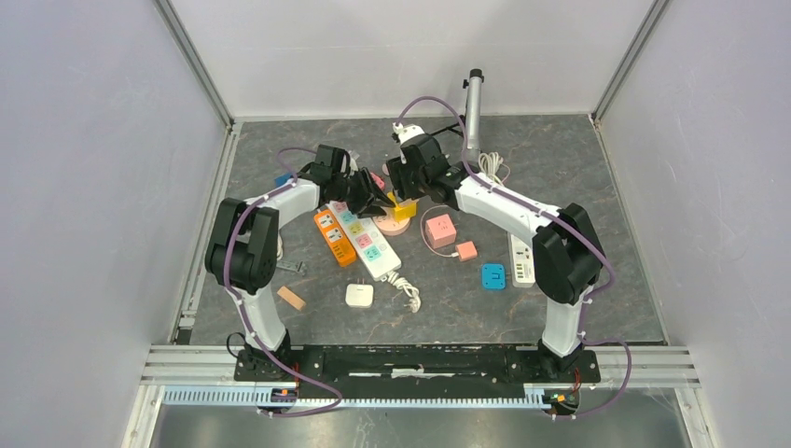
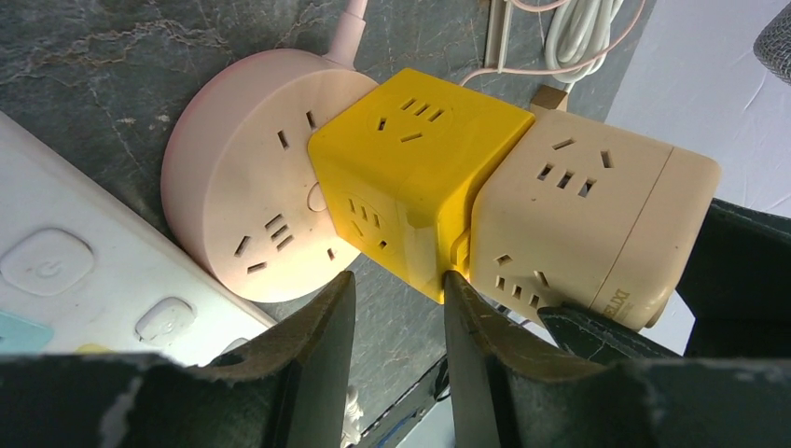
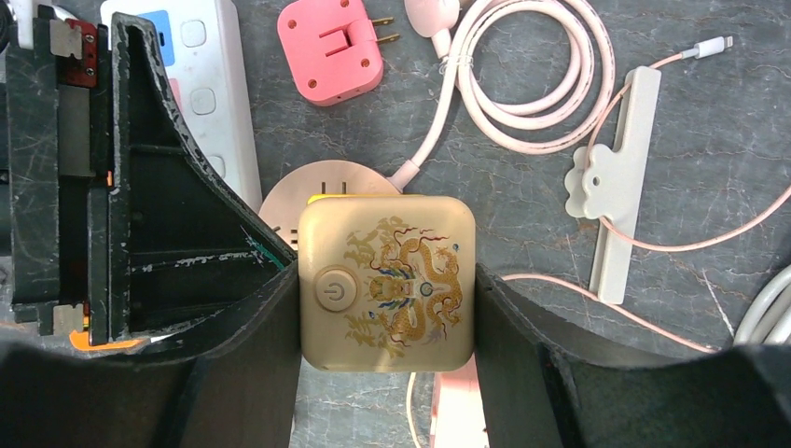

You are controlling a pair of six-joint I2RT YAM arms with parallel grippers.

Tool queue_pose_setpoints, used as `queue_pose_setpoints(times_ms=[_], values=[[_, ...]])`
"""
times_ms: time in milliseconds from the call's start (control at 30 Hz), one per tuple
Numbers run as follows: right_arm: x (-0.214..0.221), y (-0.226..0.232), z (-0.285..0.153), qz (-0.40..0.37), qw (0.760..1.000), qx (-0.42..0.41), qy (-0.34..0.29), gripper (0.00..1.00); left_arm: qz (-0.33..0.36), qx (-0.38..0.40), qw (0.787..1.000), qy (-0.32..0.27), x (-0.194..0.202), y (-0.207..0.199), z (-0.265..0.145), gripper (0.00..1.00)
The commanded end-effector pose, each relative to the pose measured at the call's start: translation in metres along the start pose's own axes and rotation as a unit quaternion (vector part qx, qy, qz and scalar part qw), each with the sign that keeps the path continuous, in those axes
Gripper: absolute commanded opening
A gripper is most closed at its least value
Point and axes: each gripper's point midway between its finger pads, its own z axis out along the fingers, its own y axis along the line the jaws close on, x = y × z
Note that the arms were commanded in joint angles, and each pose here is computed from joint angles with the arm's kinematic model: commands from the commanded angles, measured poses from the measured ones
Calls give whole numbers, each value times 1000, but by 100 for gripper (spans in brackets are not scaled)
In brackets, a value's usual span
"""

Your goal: Pull the plug off the socket

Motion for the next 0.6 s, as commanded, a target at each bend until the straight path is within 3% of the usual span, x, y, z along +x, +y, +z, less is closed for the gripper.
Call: queue_pose_setpoints(times_ms=[0, 100, 233, 300, 367, 467, 567], values=[[-23, 37, -16, 1, 997, -70, -21, 0, -10, -153, 988, 33, 25, 84, 13, 45], [-4, 36, -8, -27, 999, -36, -5, 0, -8, -153, 987, 35, 24, 83, 13, 45], [-14, 32, -12, -36, 999, -28, -11, 3, -6, -154, 987, 37, 23, 83, 13, 45], [-25, 26, -15, -32, 999, -27, -13, 32, -6, -153, 987, 37, 23, 82, 13, 46], [-28, 19, -18, -28, 999, -23, -14, 52, -7, -152, 988, 37, 22, 81, 13, 48], [-24, 6, -18, -23, 1000, -6, -12, 70, -7, -150, 988, 36, 21, 79, 14, 49], [-19, 3, -17, -21, 1000, -4, -7, 79, -7, -149, 988, 36, 20, 78, 14, 52]])
